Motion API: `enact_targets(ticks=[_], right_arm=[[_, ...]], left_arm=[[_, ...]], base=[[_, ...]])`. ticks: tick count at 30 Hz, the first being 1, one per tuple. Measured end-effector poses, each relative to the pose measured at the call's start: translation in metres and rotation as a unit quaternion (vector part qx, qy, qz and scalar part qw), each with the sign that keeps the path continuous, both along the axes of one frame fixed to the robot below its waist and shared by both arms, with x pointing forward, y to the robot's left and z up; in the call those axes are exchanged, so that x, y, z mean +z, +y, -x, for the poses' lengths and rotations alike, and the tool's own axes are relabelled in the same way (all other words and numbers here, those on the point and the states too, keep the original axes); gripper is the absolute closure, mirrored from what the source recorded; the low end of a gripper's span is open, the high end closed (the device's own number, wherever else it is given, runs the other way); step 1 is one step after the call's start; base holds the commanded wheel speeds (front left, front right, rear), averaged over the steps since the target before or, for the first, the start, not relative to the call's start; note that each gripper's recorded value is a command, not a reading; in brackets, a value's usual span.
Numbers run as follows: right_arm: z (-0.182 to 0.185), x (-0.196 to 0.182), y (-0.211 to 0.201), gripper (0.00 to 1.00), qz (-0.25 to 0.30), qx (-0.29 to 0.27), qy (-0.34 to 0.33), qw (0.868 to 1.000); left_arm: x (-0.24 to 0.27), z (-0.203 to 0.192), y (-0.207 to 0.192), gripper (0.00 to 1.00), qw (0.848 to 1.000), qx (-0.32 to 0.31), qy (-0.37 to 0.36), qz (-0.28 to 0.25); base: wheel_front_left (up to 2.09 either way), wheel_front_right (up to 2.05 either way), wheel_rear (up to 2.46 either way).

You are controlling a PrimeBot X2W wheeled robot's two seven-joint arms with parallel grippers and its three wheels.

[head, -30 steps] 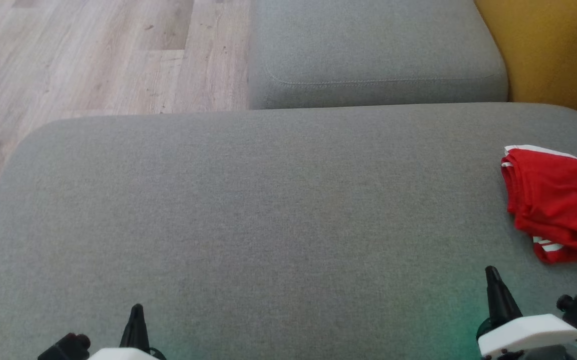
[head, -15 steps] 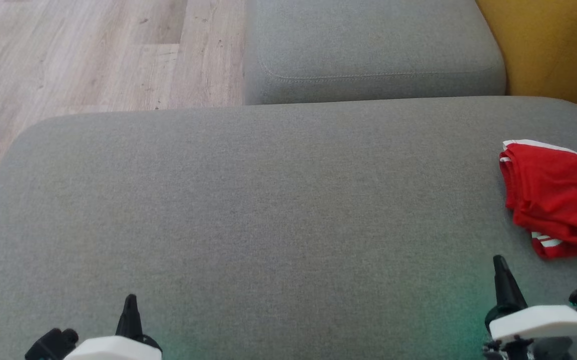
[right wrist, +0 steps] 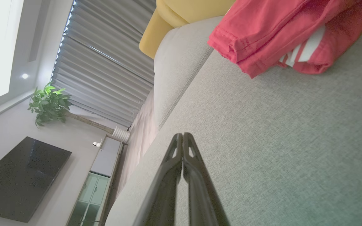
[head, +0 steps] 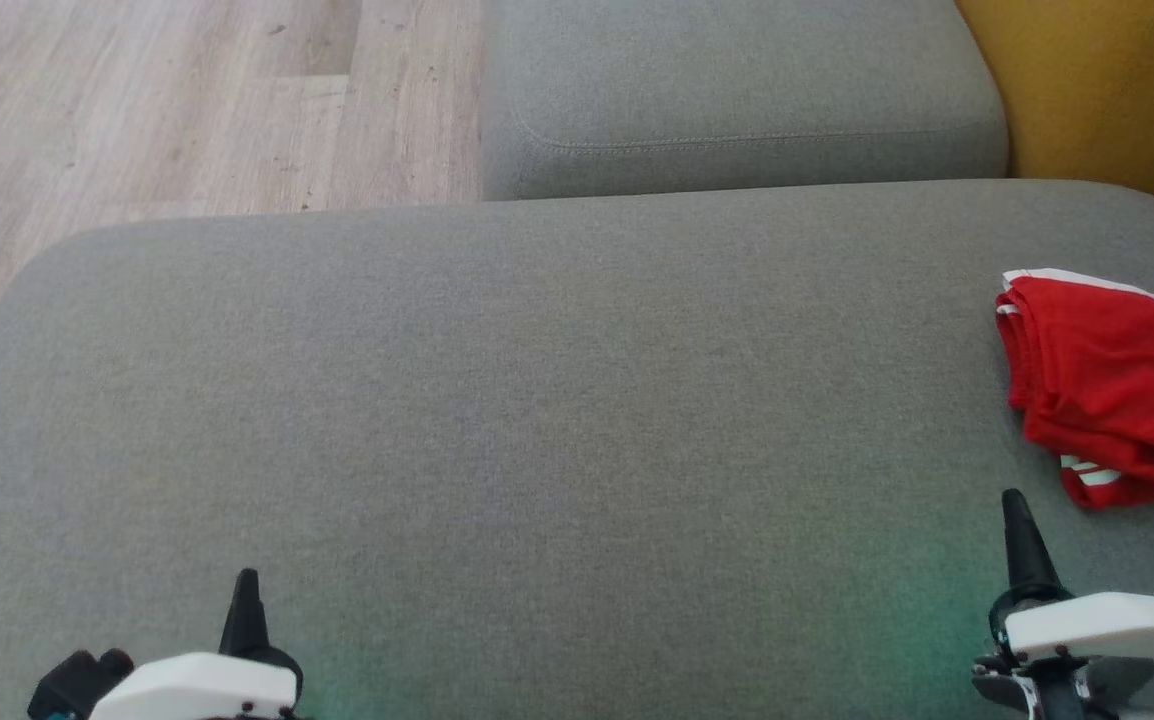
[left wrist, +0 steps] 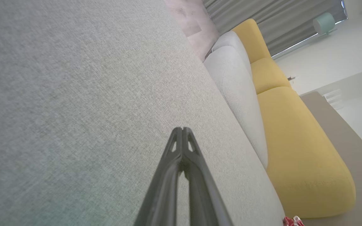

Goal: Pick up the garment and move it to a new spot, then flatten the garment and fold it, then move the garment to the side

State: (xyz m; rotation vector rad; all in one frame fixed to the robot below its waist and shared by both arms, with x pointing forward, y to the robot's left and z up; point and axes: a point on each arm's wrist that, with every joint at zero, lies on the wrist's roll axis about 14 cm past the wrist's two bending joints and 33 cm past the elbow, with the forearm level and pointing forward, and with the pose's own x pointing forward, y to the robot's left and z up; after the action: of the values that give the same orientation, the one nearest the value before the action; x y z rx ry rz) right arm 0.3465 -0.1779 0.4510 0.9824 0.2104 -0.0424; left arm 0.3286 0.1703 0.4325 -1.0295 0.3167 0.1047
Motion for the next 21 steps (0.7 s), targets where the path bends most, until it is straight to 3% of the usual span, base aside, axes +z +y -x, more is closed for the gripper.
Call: enact_targets(ticks=[21], right_arm=[[-0.01, 0.008, -0.011, 1.0, -0.115, -0.038, -0.01, 0.993]], left_arm=[[0.018, -0.021, 0.005, 1.0, 0.993, 0.028, -0.03, 0.108]], base=[[0.0, 0.0, 0.0]])
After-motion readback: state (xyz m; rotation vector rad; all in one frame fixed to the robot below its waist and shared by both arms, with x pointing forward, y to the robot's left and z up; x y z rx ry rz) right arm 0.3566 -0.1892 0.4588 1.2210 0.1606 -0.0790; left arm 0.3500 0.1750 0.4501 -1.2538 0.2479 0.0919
